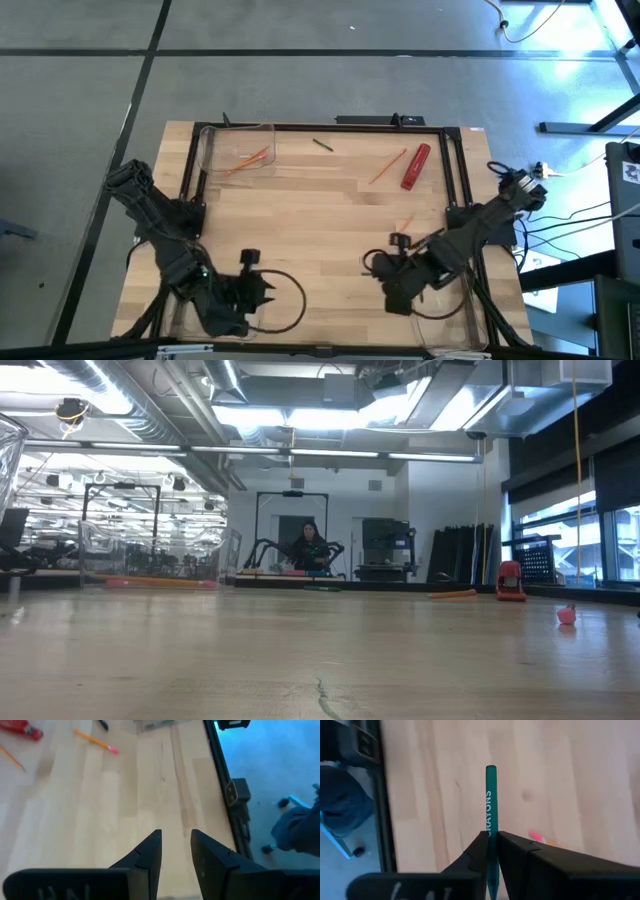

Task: Sort crayons/erasers/pens/pencils in bins
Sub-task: Put the green crayon into the bottom right transparent bin

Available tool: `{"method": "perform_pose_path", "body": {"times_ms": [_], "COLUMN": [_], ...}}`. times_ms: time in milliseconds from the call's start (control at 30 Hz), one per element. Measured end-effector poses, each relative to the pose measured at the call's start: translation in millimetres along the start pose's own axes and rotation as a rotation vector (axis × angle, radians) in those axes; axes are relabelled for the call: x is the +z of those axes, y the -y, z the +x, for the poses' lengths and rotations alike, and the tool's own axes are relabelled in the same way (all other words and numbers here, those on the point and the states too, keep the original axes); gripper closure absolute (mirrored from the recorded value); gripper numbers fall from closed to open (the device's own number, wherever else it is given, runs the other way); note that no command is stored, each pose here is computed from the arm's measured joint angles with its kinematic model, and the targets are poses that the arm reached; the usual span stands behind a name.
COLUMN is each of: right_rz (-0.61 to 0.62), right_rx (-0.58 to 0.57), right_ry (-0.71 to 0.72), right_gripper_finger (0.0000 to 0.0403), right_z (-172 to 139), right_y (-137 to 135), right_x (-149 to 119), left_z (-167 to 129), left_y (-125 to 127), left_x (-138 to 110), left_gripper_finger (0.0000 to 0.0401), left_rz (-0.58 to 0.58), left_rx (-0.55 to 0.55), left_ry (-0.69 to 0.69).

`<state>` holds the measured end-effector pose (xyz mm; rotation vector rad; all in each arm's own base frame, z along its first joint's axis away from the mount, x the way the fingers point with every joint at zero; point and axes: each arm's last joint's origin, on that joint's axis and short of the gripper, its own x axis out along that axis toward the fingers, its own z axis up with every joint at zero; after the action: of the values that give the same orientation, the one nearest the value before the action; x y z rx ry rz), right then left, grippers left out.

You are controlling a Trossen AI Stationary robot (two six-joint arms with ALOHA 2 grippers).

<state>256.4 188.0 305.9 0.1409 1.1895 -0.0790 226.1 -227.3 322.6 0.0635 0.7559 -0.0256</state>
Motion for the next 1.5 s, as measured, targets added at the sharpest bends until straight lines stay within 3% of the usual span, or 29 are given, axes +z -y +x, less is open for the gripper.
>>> {"method": "perform_pose_path", "body": {"times_ms": [167, 367, 767, 1133, 1500], "right_rz": [0.058, 0.141, 0.385, 0.501, 0.466], "right_rx": [-0.045, -0.019, -0.02, -0.144, -0.298], "right_ry": [-0.063, -0.068, -0.183, -0.183, -0.238], "right_gripper_finger": [0.0364, 0.0364, 0.0364, 0.0365, 0.037], "right_z": [-23.1, -49.8, -66.8, -49.7, -11.6], "right_y": [5.5, 2.7, -23.5, -40.3, -60.0], "right_x": [-23.2, -49.2, -104.1, -120.5, -128.3], "left_z": [8.4, 17.5, 25.9, 29.6, 32.2], "left_y": [-9.9, -24.0, -37.7, -43.9, -49.4], "left_x": [11.8, 21.9, 32.8, 44.1, 46.5], "left_gripper_finger": [0.0305, 0.0305, 0.0305, 0.0305, 0.0305], "left_rz": [0.056, 0.081, 0.18, 0.213, 0.199], "left_rx": [0.013, 0.048, 0.079, 0.086, 0.101], "left_ry": [0.039, 0.055, 0.082, 0.148, 0.149]}}
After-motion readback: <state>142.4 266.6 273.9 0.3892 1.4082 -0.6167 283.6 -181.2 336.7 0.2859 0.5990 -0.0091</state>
